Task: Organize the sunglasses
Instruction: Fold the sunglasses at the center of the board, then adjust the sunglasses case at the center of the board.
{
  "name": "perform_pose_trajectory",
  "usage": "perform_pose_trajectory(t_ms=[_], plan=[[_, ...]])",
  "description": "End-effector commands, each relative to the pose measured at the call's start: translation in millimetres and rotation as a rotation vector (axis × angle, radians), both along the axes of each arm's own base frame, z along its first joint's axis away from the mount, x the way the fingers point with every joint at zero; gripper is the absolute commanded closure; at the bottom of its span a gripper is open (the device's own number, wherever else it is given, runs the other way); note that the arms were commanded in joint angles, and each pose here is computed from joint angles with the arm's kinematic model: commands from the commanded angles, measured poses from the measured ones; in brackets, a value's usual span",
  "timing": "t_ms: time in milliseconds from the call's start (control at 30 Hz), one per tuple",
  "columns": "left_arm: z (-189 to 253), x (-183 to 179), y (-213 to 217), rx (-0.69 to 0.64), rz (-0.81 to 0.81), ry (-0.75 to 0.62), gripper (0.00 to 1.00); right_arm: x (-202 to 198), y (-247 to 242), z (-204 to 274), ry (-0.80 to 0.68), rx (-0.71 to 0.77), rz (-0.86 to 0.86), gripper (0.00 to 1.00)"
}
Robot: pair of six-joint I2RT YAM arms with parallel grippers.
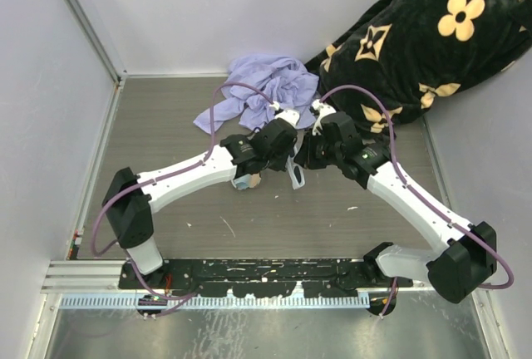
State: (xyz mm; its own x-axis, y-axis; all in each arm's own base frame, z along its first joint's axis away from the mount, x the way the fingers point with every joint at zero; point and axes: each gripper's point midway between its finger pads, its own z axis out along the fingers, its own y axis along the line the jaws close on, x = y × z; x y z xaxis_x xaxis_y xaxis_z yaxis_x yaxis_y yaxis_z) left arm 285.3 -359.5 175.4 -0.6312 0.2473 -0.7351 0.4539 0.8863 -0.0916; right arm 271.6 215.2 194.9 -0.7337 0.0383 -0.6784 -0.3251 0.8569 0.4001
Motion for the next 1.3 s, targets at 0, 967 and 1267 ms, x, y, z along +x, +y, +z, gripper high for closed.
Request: perform_pose_trajectory(t_ms=[0,967,1267], plan=[[18.3,7.8,-10.2,-0.032,-0.016,-0.031,1.00,-1.4,12.2,19.2,-0.048,0.082,0.041,1.00],[19.2,3.0,104.7,-0.029,0.193,-0.004,0.77,23.8,-34.1,18.1,-0.144,-0.031,-0.192,1.00],[0.1,10.2,137.2,0.005,0.260,0.033,0.73,19.8,-24.4,14.6,-0.128,-0.021,-0.126,1.00]])
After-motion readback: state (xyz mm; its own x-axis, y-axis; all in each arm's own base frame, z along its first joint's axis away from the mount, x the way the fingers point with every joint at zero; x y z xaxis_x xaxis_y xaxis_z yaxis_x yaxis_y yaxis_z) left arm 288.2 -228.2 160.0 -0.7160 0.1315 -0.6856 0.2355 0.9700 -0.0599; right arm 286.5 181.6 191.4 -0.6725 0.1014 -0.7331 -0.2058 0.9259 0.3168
